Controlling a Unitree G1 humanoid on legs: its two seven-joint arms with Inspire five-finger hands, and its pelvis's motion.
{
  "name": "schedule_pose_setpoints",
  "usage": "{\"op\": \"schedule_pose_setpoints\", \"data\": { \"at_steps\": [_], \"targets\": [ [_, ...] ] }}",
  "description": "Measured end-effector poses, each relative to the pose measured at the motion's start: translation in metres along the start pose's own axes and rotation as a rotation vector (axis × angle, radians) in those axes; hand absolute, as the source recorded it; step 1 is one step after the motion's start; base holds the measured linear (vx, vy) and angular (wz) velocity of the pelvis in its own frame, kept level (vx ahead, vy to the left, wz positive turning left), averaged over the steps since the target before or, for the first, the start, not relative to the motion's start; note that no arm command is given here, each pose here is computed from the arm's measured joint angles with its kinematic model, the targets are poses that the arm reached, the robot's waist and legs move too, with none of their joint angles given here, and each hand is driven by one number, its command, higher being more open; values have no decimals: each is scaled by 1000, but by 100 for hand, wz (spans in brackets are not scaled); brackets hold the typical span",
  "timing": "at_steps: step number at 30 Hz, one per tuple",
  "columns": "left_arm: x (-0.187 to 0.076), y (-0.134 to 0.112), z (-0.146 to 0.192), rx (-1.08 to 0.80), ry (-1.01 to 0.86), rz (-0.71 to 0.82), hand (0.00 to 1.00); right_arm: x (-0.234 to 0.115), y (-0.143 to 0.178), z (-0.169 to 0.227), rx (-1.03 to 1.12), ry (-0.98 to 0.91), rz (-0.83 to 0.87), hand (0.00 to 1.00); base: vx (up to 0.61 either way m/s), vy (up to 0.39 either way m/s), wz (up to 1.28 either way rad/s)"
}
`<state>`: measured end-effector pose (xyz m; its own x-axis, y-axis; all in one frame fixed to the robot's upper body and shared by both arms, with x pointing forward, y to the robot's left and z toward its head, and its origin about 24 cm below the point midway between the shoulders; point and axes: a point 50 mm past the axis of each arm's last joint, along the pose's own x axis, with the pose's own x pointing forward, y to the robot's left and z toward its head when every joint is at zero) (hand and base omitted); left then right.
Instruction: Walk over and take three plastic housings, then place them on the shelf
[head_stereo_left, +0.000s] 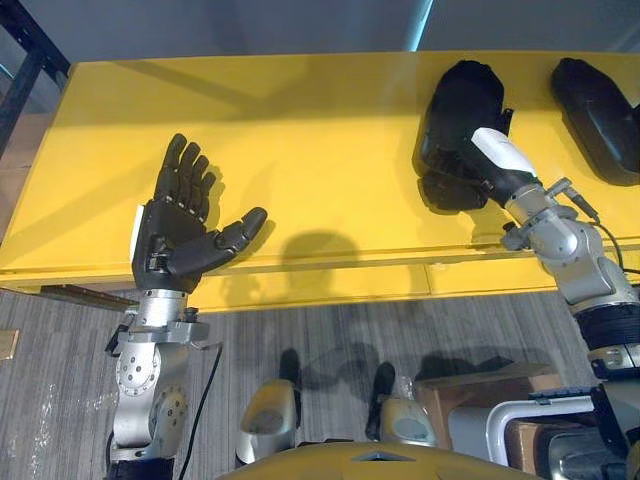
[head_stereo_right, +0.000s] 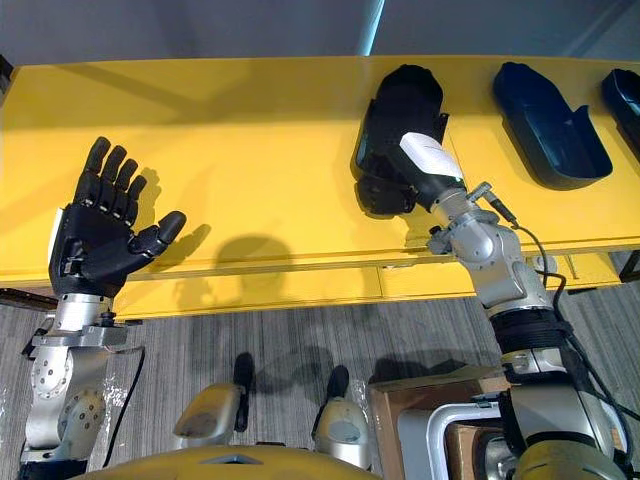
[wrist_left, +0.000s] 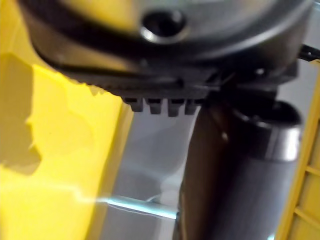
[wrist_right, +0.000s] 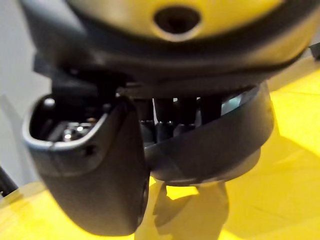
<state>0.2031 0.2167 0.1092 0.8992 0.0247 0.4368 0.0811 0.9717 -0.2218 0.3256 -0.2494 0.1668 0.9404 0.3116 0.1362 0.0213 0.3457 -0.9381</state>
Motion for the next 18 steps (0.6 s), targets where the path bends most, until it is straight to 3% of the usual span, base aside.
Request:
{"op": "schedule_pose_setpoints", "data": {
  "at_steps": [18],
  "targets": [
    [-1, 1, 1, 9, 6, -33, 100, -25, 7, 6, -125, -150, 47, 0, -2, 1, -1]
  ]
}}
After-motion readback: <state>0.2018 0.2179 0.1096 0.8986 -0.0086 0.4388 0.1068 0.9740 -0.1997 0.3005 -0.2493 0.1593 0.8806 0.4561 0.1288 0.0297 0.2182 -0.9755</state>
